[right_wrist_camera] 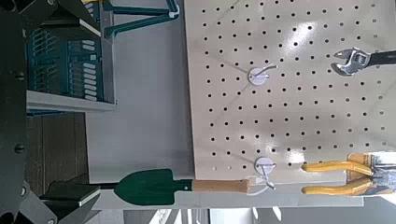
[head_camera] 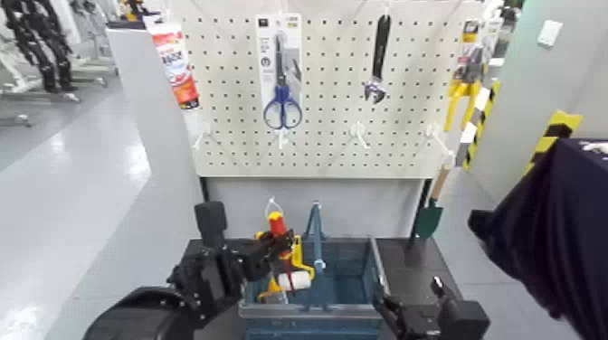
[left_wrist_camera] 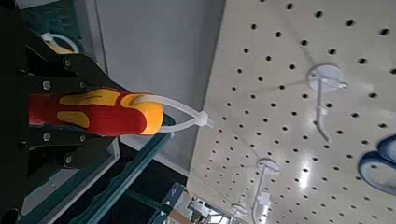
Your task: Put the red screwdriver into the crate.
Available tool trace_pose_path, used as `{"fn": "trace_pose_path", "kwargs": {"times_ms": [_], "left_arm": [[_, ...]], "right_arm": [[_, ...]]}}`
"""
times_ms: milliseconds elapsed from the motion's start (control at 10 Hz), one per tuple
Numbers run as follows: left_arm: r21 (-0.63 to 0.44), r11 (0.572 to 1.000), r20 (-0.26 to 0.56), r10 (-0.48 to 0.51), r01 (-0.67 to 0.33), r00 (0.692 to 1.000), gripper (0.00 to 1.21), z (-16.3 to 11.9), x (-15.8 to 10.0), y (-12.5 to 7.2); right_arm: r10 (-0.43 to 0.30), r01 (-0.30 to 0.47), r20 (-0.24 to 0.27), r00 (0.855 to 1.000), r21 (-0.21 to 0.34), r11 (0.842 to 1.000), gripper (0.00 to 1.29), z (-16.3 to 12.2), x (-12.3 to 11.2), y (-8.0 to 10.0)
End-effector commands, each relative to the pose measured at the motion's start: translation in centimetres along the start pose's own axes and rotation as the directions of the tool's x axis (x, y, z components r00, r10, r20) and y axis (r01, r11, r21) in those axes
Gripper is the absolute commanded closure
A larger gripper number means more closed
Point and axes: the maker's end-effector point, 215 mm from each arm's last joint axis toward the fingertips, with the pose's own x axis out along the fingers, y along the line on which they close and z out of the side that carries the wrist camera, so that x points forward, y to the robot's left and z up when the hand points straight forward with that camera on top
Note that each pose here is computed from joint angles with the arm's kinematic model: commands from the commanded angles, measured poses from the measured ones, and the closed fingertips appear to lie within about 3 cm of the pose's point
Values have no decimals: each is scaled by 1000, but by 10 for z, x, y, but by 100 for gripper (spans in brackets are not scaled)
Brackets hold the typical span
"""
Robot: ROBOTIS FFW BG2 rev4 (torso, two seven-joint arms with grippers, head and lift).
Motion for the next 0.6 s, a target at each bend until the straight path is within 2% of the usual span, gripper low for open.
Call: {"fn": "trace_pose_path", "kwargs": {"times_ms": [100,200,300,400,500,600], "left_arm": [[-83,996,-45,-27,23,999,116,-34,9,-8],[-102,994,-62,-37,31,997,110,-40,11,-12],[-107,994,-70,-40,32,997,85,-41,11,-14],[-117,993,-66,-41,33,997,48,-38,11,-14],[-122,992,-60,-41,33,997,35,-34,10,-14],[-129,991,-49,-36,29,998,28,-30,9,-12]], "right_arm": [[2,-2,-1,1000,4,1000,14,-1,0,2],[2,-2,-1,1000,4,1000,14,-1,0,2],[0,0,1,1000,6,1000,14,0,0,1],[0,0,-1,1000,6,1000,14,-1,-1,1],[-2,2,1,1000,6,1000,14,0,-1,0],[-2,2,1,1000,7,1000,14,0,-1,0]]}}
